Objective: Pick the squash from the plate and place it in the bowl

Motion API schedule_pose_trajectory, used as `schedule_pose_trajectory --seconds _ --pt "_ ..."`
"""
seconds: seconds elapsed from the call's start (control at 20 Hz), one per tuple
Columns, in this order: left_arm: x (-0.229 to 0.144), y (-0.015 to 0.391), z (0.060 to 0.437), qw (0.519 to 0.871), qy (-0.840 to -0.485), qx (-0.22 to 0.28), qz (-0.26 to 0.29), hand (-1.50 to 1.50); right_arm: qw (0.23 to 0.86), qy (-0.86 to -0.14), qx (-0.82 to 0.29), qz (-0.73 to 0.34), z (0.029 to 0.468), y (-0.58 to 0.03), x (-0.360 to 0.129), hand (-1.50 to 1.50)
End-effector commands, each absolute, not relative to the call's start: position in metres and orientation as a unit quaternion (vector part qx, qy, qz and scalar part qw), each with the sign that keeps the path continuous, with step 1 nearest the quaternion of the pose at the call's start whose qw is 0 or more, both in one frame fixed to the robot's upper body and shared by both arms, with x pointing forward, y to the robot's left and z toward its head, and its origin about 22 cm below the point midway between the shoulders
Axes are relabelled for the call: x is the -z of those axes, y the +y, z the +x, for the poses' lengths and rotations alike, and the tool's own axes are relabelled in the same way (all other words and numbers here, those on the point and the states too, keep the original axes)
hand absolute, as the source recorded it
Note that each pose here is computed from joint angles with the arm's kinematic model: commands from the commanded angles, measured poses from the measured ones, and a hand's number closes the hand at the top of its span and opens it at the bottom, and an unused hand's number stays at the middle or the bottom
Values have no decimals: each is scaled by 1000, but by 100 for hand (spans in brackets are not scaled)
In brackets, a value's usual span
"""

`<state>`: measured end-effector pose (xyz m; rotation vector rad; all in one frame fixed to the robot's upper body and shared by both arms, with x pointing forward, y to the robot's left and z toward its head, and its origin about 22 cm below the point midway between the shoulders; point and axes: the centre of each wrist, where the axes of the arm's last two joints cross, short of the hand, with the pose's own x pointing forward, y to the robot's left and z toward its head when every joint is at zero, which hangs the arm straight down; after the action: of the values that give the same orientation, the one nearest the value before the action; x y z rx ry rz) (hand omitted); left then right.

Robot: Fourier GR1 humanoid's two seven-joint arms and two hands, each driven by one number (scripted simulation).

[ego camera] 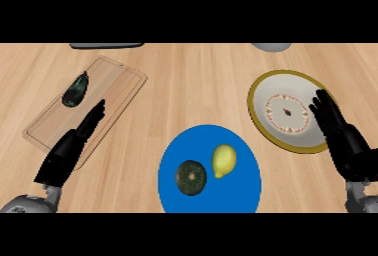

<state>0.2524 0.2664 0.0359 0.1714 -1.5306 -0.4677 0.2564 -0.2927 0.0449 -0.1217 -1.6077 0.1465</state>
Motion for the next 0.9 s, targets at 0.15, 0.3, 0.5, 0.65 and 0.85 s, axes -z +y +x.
schedule_pose_trajectory --seconds 0.15,0.3,0.5,0.65,0.85 --pt "-35 237 260 710 -693 125 -24 0 587 -790 -167 -54 238 -223 -70 150" --pt "-20 228 249 732 -674 79 -56 0 575 -722 -261 -284 240 -294 -65 150" --pt "-30 212 257 729 -674 51 -111 0 539 -808 -131 -196 182 -182 -34 -150" --pt "-33 219 258 726 -677 54 -109 0 491 -826 -231 -151 162 -155 -44 -150" --pt "-25 217 259 731 -673 53 -103 0 494 -772 -319 -242 156 -147 -39 -150"
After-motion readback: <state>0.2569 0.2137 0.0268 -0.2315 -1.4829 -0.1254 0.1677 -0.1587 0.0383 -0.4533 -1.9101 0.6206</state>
